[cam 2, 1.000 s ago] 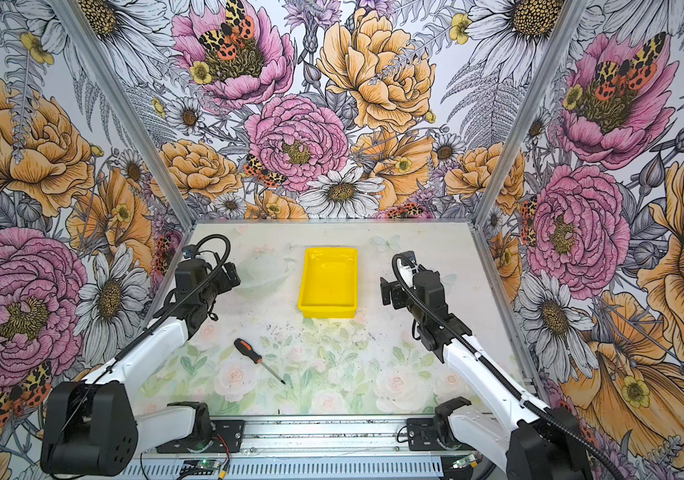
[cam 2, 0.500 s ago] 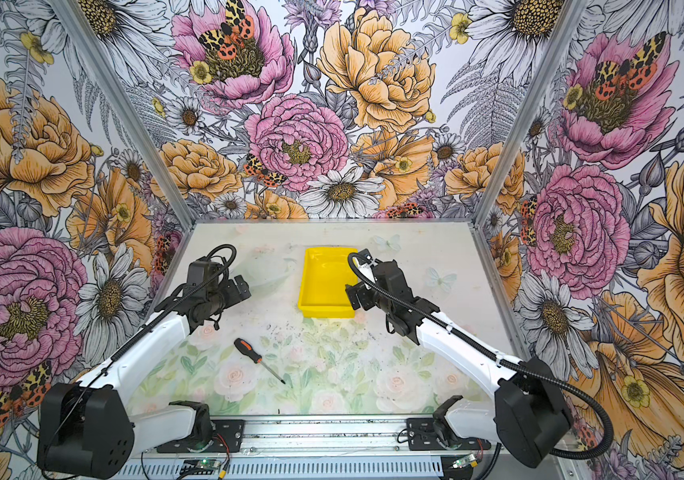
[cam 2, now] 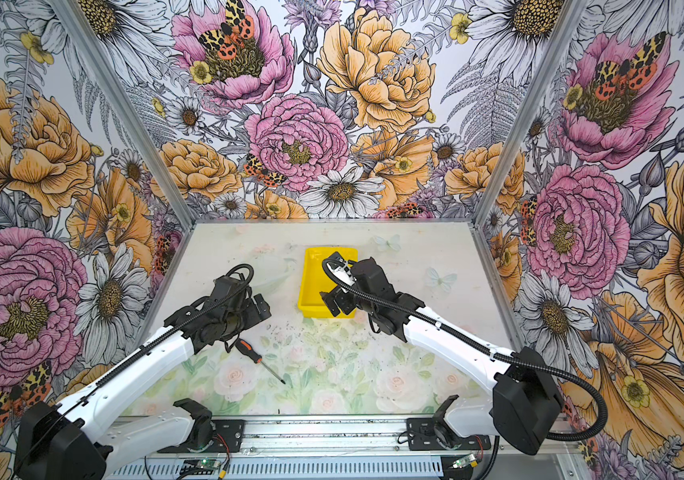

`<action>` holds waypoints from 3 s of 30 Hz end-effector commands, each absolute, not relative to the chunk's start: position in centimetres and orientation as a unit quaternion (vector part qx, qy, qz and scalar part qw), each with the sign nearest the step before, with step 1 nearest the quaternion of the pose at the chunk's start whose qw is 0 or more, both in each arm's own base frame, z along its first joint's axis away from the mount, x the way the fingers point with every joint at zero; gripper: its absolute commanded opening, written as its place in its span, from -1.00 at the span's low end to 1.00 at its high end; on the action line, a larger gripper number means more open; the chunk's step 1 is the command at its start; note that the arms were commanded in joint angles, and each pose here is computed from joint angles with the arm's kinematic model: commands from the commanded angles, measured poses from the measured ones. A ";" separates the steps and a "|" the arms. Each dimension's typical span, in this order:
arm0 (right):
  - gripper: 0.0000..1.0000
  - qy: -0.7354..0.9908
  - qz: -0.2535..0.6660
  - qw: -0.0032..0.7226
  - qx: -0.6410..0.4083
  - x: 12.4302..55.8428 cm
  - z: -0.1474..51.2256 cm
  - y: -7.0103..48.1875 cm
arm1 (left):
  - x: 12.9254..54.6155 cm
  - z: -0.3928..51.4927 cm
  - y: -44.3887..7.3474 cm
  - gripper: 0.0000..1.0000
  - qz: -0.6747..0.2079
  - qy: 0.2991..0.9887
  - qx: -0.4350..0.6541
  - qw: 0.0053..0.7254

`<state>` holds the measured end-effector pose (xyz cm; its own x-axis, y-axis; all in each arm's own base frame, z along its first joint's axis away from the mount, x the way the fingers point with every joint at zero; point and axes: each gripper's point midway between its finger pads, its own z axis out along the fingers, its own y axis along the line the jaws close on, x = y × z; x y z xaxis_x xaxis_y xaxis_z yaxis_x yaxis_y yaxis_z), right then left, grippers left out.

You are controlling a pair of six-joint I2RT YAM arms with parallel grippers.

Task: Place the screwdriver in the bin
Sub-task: 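Lower the left gripper over the screwdriver handle while the right arm reaches toward the bin, then close the left gripper on the orange-and-black screwdriver handle and lift it, then carry the screwdriver with the left gripper over the yellow bin and lower it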

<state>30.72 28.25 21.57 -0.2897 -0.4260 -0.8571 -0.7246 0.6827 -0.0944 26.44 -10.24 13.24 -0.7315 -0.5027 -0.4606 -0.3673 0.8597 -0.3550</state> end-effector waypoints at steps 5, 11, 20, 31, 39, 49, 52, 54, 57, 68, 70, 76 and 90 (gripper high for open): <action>0.99 0.749 0.182 0.431 -0.469 25.0 20.4 29.4 | 23.9 12.0 -10.5 0.97 -0.129 0.904 -0.307 0.267; 0.99 0.712 0.216 0.404 -0.532 21.1 19.5 31.2 | 22.3 10.8 -9.6 0.97 -0.096 0.910 -0.323 0.240; 0.99 0.700 0.200 0.372 -0.576 20.3 17.6 32.6 | 21.9 8.1 -7.7 0.97 -0.069 0.927 -0.328 0.168; 0.99 0.703 0.192 0.380 -0.570 20.1 17.7 31.8 | 21.6 5.3 -7.7 0.85 -0.046 0.928 -0.336 0.155; 0.99 0.706 0.181 0.394 -0.560 20.5 17.6 31.2 | 22.8 3.3 -8.5 0.63 -0.032 0.937 -0.317 0.141; 0.99 0.709 0.162 0.403 -0.555 20.7 17.5 30.3 | 22.2 1.5 -8.4 0.19 -0.005 0.948 -0.299 0.111; 0.99 0.708 0.161 0.407 -0.554 20.8 17.7 30.2 | 22.0 1.3 -8.5 0.04 -0.001 0.949 -0.296 0.108; 0.99 0.708 0.160 0.411 -0.552 20.8 17.9 30.2 | 21.9 1.2 -8.5 -0.07 0.000 0.949 -0.295 0.108; 0.99 0.707 0.156 0.417 -0.549 21.0 18.2 30.1 | 21.7 1.2 -8.8 -0.25 0.000 0.950 -0.294 0.109; 0.99 0.720 0.121 0.439 -0.524 22.0 18.7 28.7 | 22.4 2.2 -9.6 -1.00 -0.015 0.952 -0.278 0.123; 0.99 0.726 0.102 0.448 -0.512 22.6 18.9 28.0 | 22.9 2.7 -9.8 -1.00 -0.019 0.953 -0.272 0.131; 0.99 0.756 0.070 0.478 -0.442 24.7 20.4 25.0 | 25.4 5.6 -10.7 -1.00 -0.043 0.953 -0.246 0.170; 0.99 0.799 0.094 0.498 -0.324 27.6 22.0 20.7 | 33.6 14.4 -15.8 -1.00 -0.094 0.944 -0.163 0.270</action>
<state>27.40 20.79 21.55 -0.2856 -0.4635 -0.8388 -0.6253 0.7534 -0.2035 31.60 -14.36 12.41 -0.8073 -0.4221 -0.4124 -0.3383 0.9036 -0.2628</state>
